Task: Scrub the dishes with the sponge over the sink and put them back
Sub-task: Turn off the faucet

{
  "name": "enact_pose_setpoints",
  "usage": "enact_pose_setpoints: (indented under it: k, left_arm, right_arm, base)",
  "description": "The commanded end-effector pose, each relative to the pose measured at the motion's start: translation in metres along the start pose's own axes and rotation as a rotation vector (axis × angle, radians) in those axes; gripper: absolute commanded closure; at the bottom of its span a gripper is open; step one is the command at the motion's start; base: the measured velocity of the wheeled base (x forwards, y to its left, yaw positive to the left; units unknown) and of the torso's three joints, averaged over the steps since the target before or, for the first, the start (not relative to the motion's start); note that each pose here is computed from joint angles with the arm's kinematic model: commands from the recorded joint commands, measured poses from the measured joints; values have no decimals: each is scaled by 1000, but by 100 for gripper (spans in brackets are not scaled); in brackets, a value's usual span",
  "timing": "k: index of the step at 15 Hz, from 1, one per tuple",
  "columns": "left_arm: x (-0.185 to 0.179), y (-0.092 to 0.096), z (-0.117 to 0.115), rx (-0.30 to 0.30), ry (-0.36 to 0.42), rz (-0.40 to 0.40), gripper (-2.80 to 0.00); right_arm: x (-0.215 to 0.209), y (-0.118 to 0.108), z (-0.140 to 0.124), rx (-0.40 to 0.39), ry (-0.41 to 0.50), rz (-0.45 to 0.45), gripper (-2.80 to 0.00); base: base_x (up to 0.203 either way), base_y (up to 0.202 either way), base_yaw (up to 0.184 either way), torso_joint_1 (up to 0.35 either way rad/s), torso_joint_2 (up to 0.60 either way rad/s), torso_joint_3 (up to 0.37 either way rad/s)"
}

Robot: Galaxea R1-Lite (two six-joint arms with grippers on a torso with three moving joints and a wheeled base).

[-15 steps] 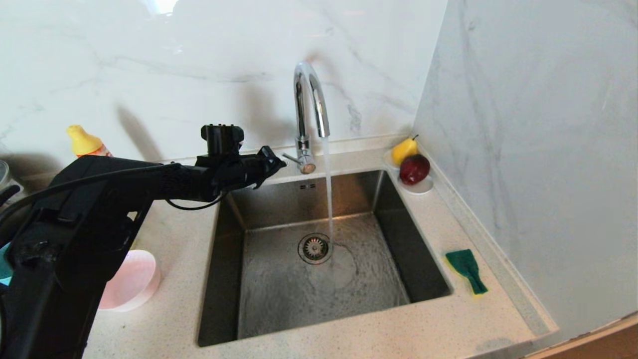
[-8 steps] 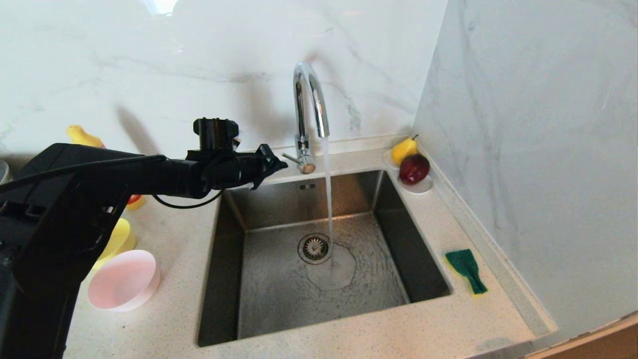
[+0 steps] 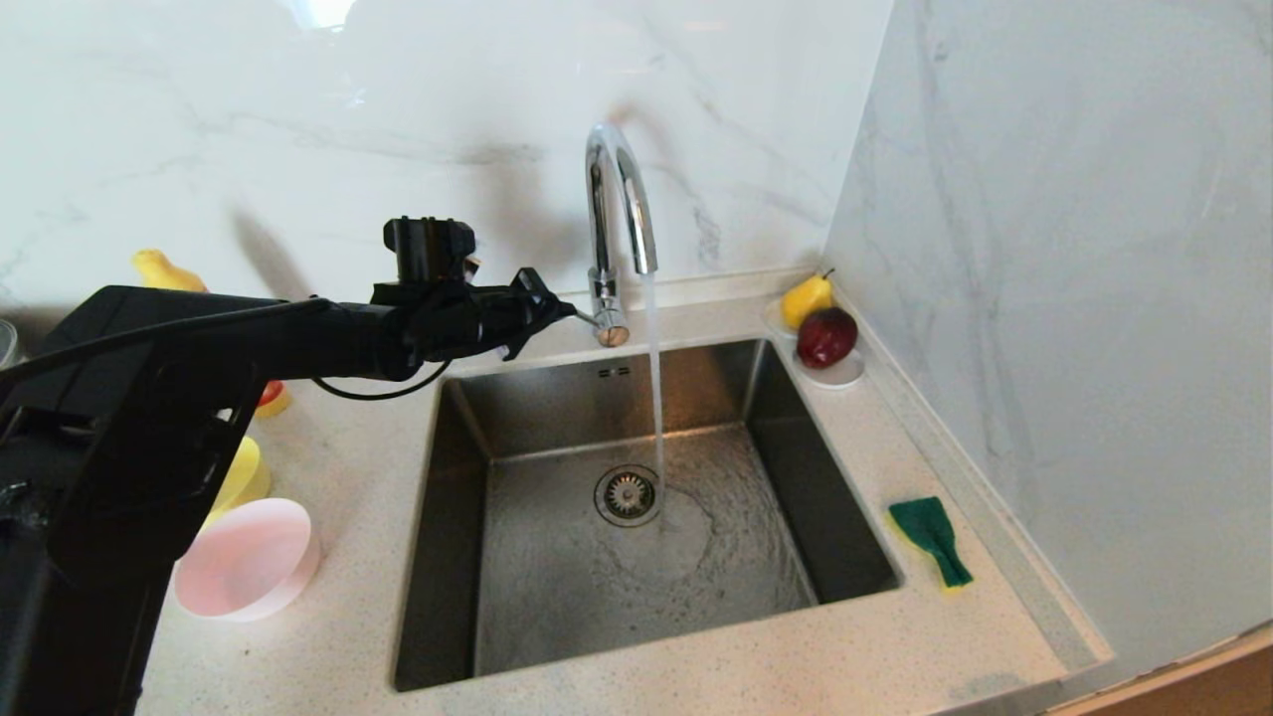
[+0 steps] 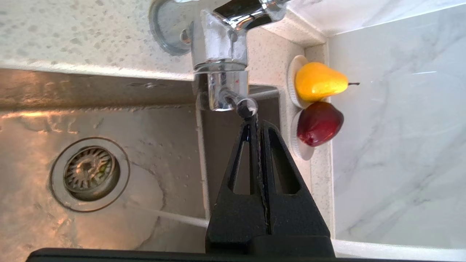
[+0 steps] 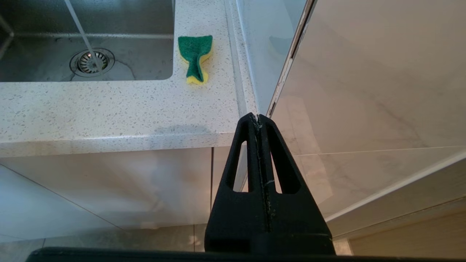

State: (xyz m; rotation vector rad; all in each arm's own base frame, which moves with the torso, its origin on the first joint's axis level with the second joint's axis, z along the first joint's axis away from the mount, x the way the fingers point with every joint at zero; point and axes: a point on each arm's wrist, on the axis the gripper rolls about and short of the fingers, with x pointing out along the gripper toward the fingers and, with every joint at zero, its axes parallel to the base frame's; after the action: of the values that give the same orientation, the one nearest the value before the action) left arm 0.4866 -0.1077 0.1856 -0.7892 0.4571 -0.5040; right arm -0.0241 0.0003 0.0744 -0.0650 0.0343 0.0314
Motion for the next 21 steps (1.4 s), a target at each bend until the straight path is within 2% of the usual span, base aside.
enact_pose_setpoints:
  k: [1, 10, 21]
  left_arm:
    - [6, 6, -3, -8, 9, 3, 0]
    - [20, 19, -10, 8, -16, -23, 0]
    - [16, 15, -6, 13, -30, -25, 0]
  right_arm:
    - [0, 0, 0, -1, -2, 0, 0]
    - [0, 0, 0, -1, -1, 2, 0]
    - [0, 0, 0, -1, -2, 2, 0]
  base:
    - [0, 0, 0, 0, 0, 0]
    - [0, 0, 0, 0, 0, 0]
    - [0, 0, 0, 0, 0, 0]
